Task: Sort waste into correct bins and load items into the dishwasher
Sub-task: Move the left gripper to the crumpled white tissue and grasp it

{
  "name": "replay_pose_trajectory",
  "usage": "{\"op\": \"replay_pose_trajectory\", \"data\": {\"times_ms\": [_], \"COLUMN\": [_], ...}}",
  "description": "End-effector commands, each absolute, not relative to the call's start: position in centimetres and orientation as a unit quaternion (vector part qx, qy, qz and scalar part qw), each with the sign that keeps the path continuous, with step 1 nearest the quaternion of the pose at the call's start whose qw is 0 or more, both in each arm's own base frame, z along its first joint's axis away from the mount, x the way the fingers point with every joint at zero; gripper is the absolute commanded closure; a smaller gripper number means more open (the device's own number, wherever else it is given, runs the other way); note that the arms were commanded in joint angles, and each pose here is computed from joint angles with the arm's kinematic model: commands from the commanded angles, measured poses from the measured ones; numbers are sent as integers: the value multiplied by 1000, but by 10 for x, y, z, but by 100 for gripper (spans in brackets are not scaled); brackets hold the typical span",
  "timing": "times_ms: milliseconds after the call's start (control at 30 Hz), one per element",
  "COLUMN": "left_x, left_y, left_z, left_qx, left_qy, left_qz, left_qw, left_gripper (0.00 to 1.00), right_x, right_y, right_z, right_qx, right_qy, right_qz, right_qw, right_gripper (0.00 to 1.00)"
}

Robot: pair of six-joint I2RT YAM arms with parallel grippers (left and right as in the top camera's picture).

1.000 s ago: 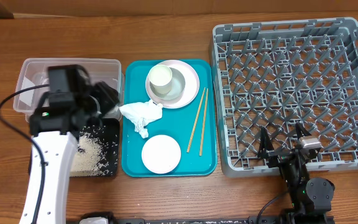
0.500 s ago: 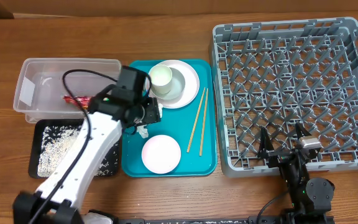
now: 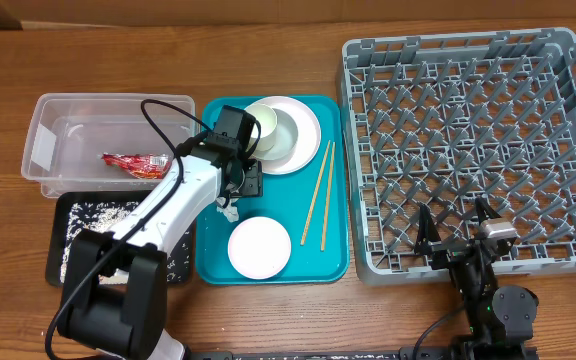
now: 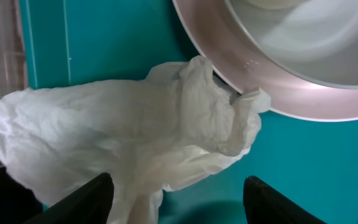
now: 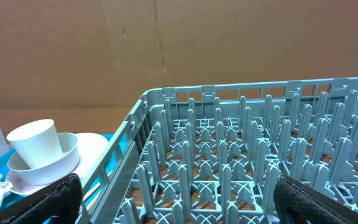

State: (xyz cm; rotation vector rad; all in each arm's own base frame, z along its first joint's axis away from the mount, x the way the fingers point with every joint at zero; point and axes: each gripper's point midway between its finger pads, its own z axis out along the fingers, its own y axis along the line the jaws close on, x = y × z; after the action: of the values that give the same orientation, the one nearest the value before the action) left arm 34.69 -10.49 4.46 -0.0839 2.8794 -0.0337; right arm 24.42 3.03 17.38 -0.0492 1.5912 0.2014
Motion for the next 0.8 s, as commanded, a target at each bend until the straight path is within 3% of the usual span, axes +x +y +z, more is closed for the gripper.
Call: {"op": "replay_pose_trajectory", "data": {"times_ms": [0,267,433,767], "left_x": [351,345,345,347], "left_y": [-103,-103,-103,-108], "left_z": [39,16,7,9], "left_qx": [-2,2,16,20], "left_qy": [992,995,996,995], "left_qz": [2,8,11,0], "left_qw": [130,97,91,93], "left_gripper": [31,31,37,87], "right_x": [244,244,244,244], "right_y": [30,30,30,30], "right_z": [172,172,172,172], "right_qx": [-22,-22,-22,-22], "right_qy": [712,712,712,712], "right_qz": [90,90,90,90], "right_qw": [696,696,696,696], "right_gripper": [0,0,0,0]}}
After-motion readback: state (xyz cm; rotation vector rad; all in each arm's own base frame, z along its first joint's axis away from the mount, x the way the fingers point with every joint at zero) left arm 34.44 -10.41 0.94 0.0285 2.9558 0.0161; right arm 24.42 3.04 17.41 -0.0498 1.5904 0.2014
